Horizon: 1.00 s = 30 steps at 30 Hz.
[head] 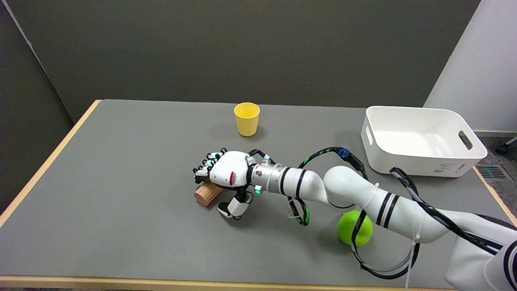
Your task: Pick up the wooden cylinder.
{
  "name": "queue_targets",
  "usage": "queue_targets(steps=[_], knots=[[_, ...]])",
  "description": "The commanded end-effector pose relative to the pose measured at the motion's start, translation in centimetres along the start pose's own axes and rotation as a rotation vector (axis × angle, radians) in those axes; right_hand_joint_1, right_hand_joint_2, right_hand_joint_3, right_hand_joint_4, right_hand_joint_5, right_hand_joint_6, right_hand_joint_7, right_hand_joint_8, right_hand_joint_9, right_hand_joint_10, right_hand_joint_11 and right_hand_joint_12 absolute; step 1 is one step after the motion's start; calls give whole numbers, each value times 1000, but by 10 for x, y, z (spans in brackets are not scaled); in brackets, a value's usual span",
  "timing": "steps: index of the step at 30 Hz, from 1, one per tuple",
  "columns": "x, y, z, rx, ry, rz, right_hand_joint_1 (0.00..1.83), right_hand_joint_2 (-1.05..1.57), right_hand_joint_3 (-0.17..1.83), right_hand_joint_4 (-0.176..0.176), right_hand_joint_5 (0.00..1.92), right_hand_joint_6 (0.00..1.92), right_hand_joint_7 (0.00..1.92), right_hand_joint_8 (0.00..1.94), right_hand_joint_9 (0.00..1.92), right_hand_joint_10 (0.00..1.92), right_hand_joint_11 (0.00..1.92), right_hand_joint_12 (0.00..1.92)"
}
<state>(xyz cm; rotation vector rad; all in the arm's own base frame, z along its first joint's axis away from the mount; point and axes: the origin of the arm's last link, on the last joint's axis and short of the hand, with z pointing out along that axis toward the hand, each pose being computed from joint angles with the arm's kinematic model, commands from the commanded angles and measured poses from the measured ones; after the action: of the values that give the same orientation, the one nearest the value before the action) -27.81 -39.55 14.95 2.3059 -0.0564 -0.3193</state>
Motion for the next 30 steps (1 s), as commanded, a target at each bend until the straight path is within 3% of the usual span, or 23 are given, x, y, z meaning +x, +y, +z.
queue_targets(steps=[1,20,26,30], knots=[[-3,-8,10,30,-14,29,861,641,999,-102,306,577,451,498,323,776,177,1222],[6,-2,16,66,-15,1,948,681,998,-80,339,641,474,514,340,781,186,1209],[11,-1,17,64,-6,-6,941,774,982,-52,379,858,544,617,384,813,220,1238],[18,1,19,61,7,-15,968,817,930,-54,372,969,576,666,402,859,243,1266]])
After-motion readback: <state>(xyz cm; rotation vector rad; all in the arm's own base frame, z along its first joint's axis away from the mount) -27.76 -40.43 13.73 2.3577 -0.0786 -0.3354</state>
